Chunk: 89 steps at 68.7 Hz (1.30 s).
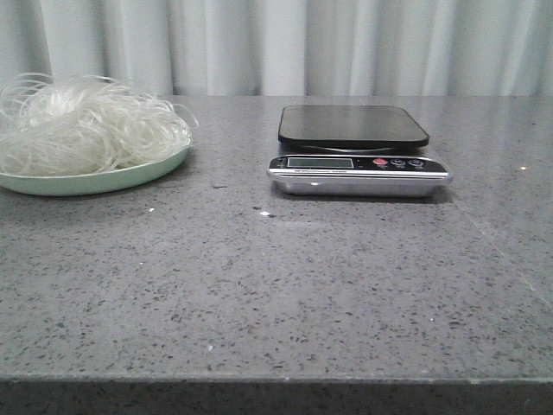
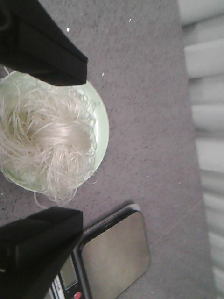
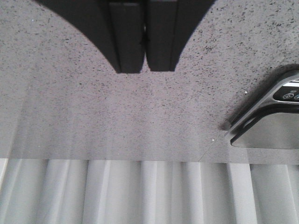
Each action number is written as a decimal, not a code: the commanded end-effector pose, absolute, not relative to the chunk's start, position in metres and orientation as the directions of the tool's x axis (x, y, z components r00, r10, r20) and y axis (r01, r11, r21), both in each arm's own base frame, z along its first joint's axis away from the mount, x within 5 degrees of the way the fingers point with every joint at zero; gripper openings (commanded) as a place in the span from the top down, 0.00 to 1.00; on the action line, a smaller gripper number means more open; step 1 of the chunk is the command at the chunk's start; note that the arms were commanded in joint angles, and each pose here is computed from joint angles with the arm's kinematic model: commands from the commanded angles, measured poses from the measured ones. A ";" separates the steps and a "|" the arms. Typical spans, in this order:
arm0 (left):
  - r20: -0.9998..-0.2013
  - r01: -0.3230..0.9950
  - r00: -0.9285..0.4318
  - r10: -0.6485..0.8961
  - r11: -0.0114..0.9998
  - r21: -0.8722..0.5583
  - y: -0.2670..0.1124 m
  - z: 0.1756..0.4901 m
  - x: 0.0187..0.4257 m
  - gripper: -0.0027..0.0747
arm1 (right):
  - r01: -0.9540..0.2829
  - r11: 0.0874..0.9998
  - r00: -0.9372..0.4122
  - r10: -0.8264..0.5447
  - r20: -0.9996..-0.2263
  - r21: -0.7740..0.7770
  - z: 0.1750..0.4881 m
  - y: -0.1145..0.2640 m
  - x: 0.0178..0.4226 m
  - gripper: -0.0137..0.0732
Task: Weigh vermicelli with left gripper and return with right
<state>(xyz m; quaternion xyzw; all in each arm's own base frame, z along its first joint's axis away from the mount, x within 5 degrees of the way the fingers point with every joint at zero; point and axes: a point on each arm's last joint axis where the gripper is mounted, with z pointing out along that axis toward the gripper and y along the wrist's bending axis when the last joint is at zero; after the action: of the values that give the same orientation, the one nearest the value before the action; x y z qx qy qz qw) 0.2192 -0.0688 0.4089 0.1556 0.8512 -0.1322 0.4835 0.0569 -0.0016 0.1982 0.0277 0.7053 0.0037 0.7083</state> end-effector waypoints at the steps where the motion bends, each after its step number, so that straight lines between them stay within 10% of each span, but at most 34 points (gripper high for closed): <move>1: -0.864 0.430 -0.482 0.145 0.898 -0.089 -0.083 0.415 0.240 0.20 | 0.048 0.998 0.112 0.034 -0.993 0.040 0.209 -0.003 0.055 0.67; 50: -0.570 0.427 -0.762 0.307 0.900 -0.087 -0.108 0.304 0.333 0.22 | 0.048 0.998 0.108 0.034 -0.994 0.040 0.209 -0.003 0.055 0.67; 62: -0.520 0.430 -0.791 0.322 0.897 -0.099 -0.109 0.294 0.333 0.39 | 0.047 0.998 0.103 0.035 -0.994 0.040 0.209 -0.003 0.055 0.67; 75: -0.523 0.432 -0.789 0.322 0.897 -0.099 -0.109 0.297 0.334 0.79 | 0.047 0.998 0.103 0.035 -0.994 0.040 0.209 -0.003 0.055 0.67; 89: -0.536 0.442 -0.778 0.327 0.892 -0.098 -0.110 0.312 0.336 0.78 | 0.047 0.998 0.103 0.035 -0.994 0.040 0.209 -0.003 0.055 0.67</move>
<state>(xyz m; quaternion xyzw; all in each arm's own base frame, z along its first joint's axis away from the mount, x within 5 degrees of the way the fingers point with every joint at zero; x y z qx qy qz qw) 0.3378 -0.1074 0.2844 0.2029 0.9458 -0.1001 0.2328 0.0569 -0.0016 0.1982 0.0277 0.7053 0.0037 0.7083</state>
